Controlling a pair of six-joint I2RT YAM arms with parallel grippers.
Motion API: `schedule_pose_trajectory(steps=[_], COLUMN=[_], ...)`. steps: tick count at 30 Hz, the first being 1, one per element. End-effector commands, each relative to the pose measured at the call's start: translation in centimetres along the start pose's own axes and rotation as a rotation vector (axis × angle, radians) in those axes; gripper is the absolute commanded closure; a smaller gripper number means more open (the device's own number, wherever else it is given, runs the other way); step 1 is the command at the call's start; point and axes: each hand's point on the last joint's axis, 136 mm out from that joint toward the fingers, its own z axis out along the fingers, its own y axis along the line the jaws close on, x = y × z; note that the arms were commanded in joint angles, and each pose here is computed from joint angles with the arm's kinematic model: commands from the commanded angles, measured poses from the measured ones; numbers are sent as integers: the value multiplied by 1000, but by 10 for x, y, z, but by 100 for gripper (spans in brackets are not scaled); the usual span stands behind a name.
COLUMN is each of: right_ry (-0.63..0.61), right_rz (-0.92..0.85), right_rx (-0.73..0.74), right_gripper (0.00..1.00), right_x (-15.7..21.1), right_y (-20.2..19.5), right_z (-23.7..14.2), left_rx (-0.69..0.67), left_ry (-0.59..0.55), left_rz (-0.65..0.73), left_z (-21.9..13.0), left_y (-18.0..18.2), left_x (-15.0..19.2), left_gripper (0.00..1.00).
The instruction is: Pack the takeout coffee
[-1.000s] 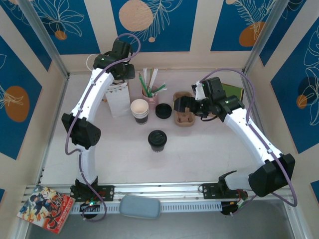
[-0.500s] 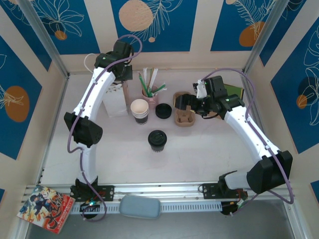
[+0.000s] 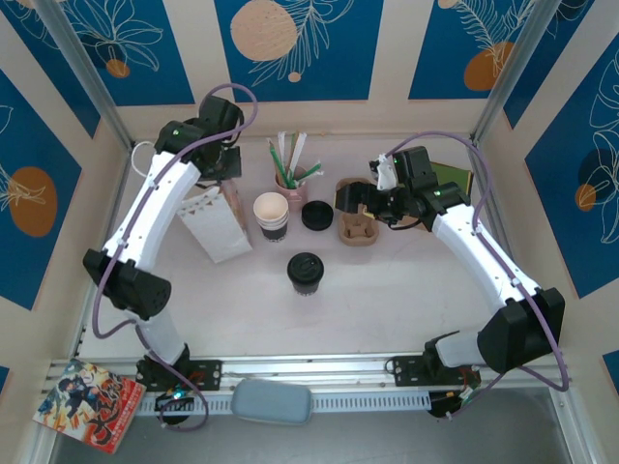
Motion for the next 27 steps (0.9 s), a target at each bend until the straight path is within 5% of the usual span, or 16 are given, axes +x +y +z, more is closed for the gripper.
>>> schedule_pose_trajectory(steps=[1,18,27], right_ry=[37,80,72], right_rz=[-7,-22,-32], right_rx=[-26,-40,-36], right_gripper=[1,1,1], right_x=[8,15,15], right_y=[4,11,16], right_z=[7,19,17], left_rx=[4,66,79], left_ry=[13,75,36], left_rz=[-10,9,-5], left_z=[-14,-29,-42], left_y=[-4,-16,-11], left_x=[18,86,78], left_gripper=[100,100,60])
